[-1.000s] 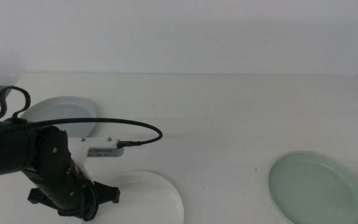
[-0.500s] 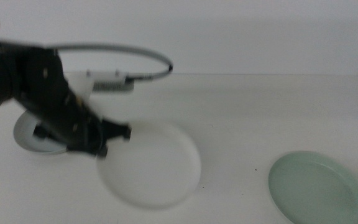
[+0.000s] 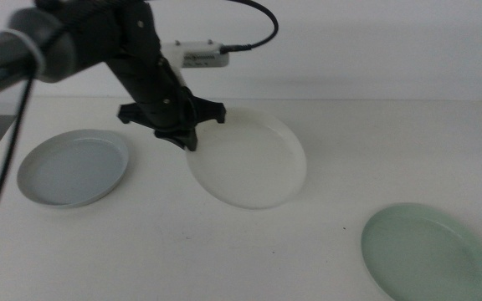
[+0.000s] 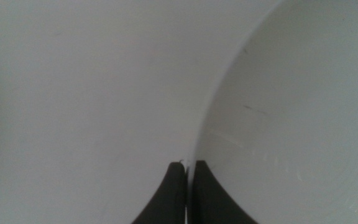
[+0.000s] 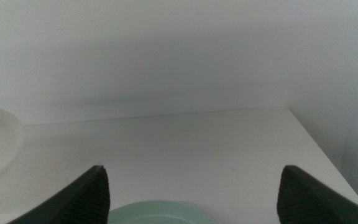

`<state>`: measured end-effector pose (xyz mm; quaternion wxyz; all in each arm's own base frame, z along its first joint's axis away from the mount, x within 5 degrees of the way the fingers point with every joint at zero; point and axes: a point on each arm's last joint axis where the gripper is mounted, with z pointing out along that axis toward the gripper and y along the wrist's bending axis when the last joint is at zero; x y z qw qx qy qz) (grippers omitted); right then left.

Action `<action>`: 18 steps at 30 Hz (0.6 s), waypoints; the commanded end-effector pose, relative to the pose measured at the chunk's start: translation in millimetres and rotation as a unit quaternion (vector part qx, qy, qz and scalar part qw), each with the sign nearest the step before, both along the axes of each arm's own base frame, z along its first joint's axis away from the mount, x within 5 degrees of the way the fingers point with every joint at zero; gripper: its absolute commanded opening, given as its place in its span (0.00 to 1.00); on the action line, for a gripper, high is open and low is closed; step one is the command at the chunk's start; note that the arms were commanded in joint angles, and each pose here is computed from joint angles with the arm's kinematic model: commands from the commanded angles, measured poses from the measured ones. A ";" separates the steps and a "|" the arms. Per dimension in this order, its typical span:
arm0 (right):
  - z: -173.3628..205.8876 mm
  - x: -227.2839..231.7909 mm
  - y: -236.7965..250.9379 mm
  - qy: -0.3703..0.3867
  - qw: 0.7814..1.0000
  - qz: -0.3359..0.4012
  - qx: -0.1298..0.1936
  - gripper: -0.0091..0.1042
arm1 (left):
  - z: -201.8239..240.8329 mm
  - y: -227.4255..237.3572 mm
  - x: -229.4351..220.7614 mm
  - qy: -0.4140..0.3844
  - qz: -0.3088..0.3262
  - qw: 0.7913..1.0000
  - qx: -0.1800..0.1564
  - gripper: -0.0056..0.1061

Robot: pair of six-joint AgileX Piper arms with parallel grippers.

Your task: Stack the three bowls on top of each other.

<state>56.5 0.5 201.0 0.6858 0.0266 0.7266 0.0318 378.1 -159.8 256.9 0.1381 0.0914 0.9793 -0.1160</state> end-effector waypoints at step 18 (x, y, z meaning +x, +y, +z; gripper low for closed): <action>0.1 -0.1 -0.3 -0.006 1.000 -0.002 -0.006 0.79 | -67.0 -20.2 24.2 0.080 -0.017 0.996 -0.021 0.04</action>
